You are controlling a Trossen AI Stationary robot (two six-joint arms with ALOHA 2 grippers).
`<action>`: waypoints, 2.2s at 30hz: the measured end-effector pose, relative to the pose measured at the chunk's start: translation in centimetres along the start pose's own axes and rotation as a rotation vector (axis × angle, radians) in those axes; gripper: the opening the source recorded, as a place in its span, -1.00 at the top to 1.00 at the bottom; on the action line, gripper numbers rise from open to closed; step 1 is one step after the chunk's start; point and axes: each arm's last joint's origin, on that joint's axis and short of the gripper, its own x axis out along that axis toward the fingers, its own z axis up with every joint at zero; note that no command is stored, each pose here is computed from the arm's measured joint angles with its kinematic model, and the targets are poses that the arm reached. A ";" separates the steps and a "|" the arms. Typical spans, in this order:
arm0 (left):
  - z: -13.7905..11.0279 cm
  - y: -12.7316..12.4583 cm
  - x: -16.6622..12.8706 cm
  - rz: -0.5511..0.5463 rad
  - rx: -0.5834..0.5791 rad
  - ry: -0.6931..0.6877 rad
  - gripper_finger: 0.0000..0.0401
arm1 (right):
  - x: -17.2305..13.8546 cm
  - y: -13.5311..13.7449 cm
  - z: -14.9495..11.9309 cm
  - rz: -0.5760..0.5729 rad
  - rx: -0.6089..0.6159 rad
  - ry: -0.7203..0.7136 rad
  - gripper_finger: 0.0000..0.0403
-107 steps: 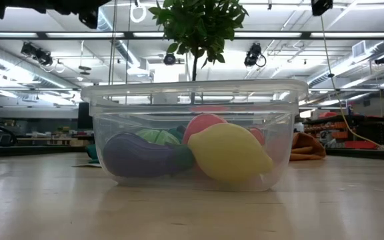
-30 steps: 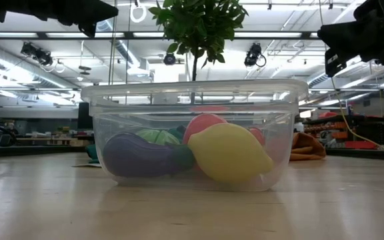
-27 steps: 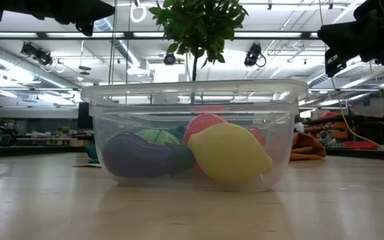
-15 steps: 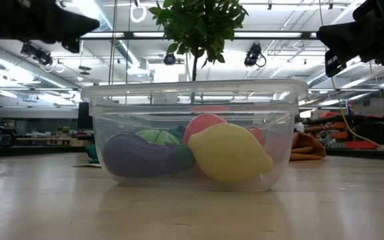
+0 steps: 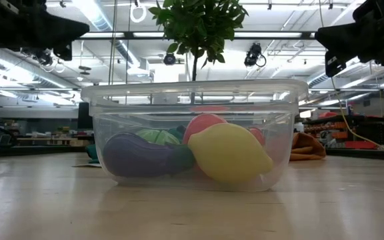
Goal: Pick and placing Produce into tupperware
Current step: Return to Home Position
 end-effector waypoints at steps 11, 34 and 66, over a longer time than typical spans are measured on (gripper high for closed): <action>-1.1 -0.1 0.0 -0.025 -0.016 0.037 0.95 | 0.0 -0.1 -0.2 -0.022 0.008 0.022 1.00; -2.8 -0.4 0.0 -0.095 -0.019 0.013 0.98 | 0.0 -0.2 -0.7 -0.034 0.016 0.030 1.00; -3.8 -0.5 0.0 -0.085 -0.017 0.116 0.98 | -0.2 -0.4 -2.2 -0.066 0.009 0.187 1.00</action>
